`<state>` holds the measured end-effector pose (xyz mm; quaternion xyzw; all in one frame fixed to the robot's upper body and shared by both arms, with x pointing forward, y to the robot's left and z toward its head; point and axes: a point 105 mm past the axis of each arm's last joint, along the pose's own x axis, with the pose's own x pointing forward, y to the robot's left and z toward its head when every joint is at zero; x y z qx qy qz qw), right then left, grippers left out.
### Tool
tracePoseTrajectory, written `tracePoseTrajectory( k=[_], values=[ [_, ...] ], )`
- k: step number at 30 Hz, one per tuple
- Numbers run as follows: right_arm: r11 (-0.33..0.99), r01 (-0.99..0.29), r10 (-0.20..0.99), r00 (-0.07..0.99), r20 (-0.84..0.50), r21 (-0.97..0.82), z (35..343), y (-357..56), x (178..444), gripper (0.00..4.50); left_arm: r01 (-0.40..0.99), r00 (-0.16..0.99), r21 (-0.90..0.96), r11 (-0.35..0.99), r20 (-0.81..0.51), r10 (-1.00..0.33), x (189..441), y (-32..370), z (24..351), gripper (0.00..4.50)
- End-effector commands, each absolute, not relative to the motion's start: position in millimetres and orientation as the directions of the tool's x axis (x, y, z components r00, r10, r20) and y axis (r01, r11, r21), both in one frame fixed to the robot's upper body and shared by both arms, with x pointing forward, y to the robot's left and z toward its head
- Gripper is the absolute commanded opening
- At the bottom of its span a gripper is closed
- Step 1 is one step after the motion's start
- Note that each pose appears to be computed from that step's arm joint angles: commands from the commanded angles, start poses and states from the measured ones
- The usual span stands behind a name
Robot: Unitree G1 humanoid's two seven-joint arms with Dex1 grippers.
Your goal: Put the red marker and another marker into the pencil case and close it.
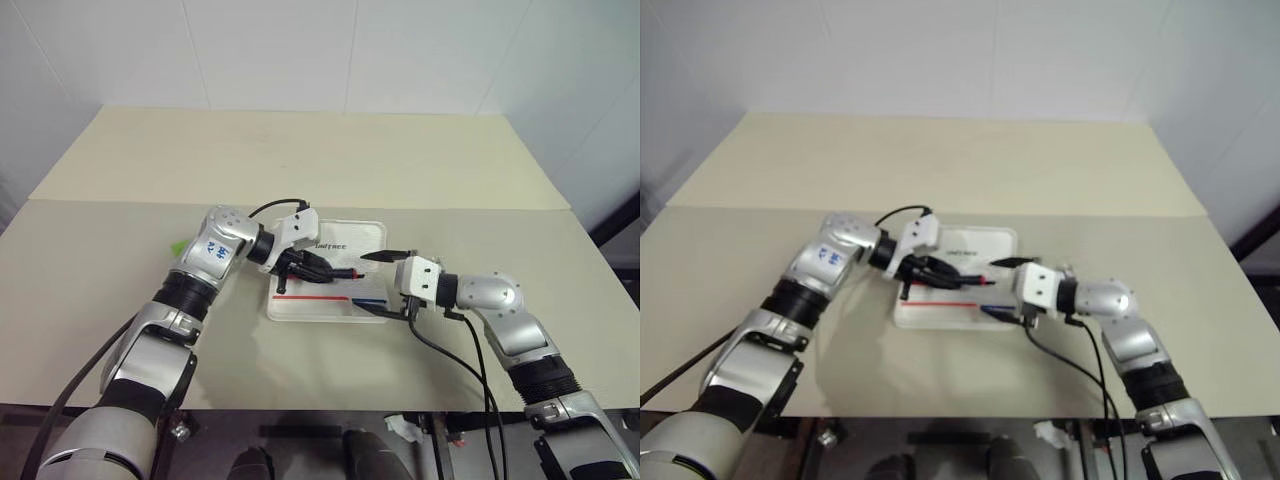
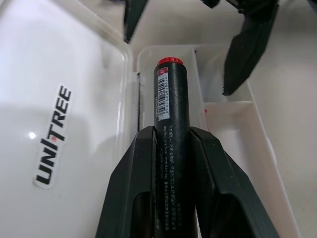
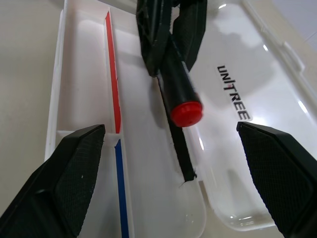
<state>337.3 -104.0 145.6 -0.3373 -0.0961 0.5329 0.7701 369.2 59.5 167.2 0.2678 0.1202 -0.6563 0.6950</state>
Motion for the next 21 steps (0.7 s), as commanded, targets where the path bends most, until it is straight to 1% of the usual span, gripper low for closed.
tracePoseTrajectory(
  k=[1, 4, 7, 8, 10, 18, 19, 21],
  values=[
    [0.233, -0.716, 0.885, 0.437, -0.161, -0.658, 163.9, -110.3, 336.7, 4.5, 0.97, 0.081, 0.237, -0.052, -0.518, -0.851, 366.4, 55.9, 176.7, 0.63],
    [0.235, -0.716, 0.884, 0.439, -0.161, -0.658, 164.0, -110.4, 337.3, 4.5, 0.974, 0.057, 0.213, -0.077, -0.558, -0.828, 364.0, 59.5, 168.9, 0.63],
    [0.237, -0.715, 0.883, 0.441, -0.161, -0.658, 164.4, -110.6, 338.0, 4.5, 0.991, 0.017, 0.123, -0.059, -0.543, -0.84, 360.5, 59.8, 169.5, 0.63],
    [0.237, -0.715, 0.883, 0.441, -0.161, -0.658, 164.3, -110.8, 338.2, 4.5, 0.993, 0.007, 0.1, -0.055, -0.537, -0.843, 359.5, 59.2, 170.2, 1.36],
    [0.238, -0.715, 0.882, 0.442, -0.162, -0.658, 164.2, -111.0, 338.4, 4.5, 0.997, -0.004, 0.066, -0.046, -0.532, -0.846, 358.3, 58.6, 170.9, 1.97],
    [0.245, -0.722, 0.887, 0.436, -0.15, -0.647, 168.1, -112.4, 336.3, 4.5, 0.995, 0.035, 0.098, -0.019, -0.527, -0.849, 361.8, 57.1, 171.9, 4.48],
    [0.248, -0.724, 0.889, 0.435, -0.146, -0.644, 168.8, -112.4, 335.9, 4.5, 0.994, 0.041, 0.109, -0.019, -0.526, -0.85, 361.9, 56.9, 172.2, 4.48],
    [0.258, -0.733, 0.893, 0.429, -0.135, -0.63, 171.0, -113.4, 333.4, 4.5, 0.979, 0.079, 0.2, -0.03, -0.515, -0.853, 362.1, 57.0, 175.5, 4.48]
  ],
)
